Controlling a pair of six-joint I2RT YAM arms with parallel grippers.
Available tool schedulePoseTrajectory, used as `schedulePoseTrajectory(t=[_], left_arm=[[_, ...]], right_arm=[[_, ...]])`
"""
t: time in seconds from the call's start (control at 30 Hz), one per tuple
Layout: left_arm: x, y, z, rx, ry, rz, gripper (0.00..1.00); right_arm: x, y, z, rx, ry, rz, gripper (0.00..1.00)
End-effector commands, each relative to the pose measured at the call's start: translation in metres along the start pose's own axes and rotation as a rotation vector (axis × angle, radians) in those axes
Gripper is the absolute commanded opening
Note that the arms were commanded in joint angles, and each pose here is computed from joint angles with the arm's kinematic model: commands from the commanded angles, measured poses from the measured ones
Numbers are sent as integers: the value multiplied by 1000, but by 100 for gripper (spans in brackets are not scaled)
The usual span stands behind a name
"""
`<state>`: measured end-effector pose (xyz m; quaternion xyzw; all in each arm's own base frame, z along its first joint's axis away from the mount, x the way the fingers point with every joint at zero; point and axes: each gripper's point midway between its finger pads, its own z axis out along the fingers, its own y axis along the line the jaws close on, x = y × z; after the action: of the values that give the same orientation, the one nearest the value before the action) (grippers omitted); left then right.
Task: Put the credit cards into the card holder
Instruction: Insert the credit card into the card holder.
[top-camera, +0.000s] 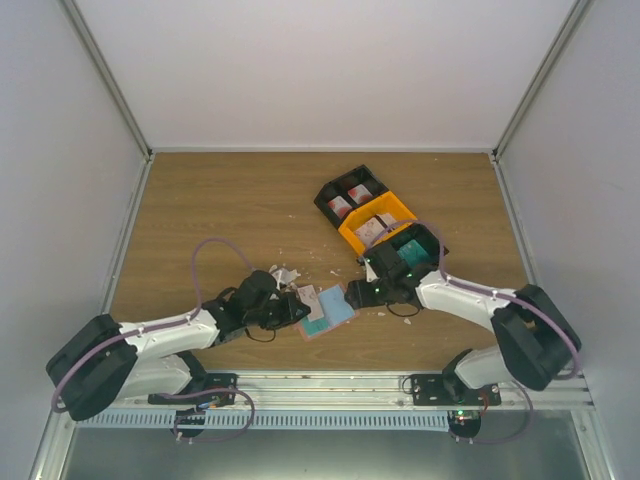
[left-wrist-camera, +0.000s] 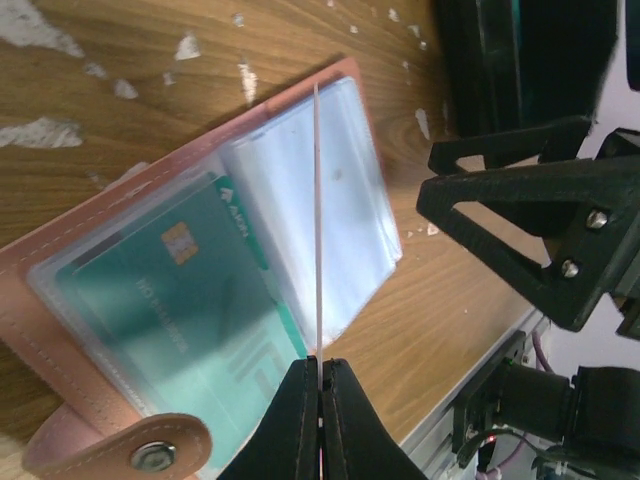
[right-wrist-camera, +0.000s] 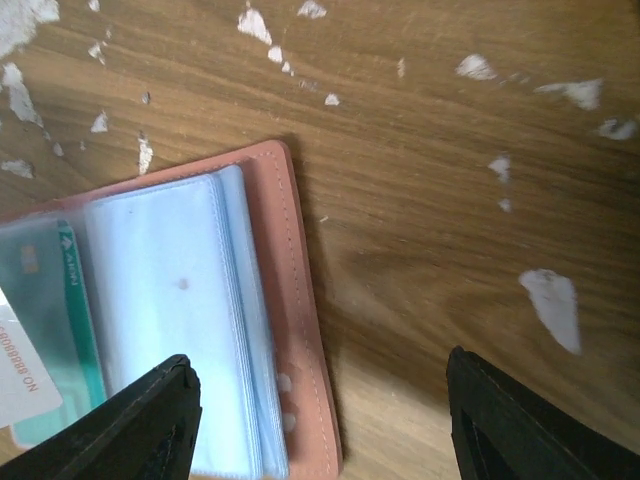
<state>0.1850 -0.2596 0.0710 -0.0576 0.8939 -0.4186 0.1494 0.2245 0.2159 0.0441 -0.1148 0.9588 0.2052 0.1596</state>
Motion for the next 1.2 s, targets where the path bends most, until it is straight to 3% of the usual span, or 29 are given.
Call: schedulePoseTrajectory(t=[0.0,0.3,0.63,1.17], left_arm=[[-4,6,3,1,-59,-67,0],[9,12,8,29,-16,-102,0],[13,17,7,50,-18,-130,0],[3,-1,-11,119,-77,-117,0]], right_arm=[[-4,14,17,-26,-5,-47,67],[35,14,31,-1,122,-24,43],[71,20,35,72,195,61,29],[79,18,37,112,213,90,22]])
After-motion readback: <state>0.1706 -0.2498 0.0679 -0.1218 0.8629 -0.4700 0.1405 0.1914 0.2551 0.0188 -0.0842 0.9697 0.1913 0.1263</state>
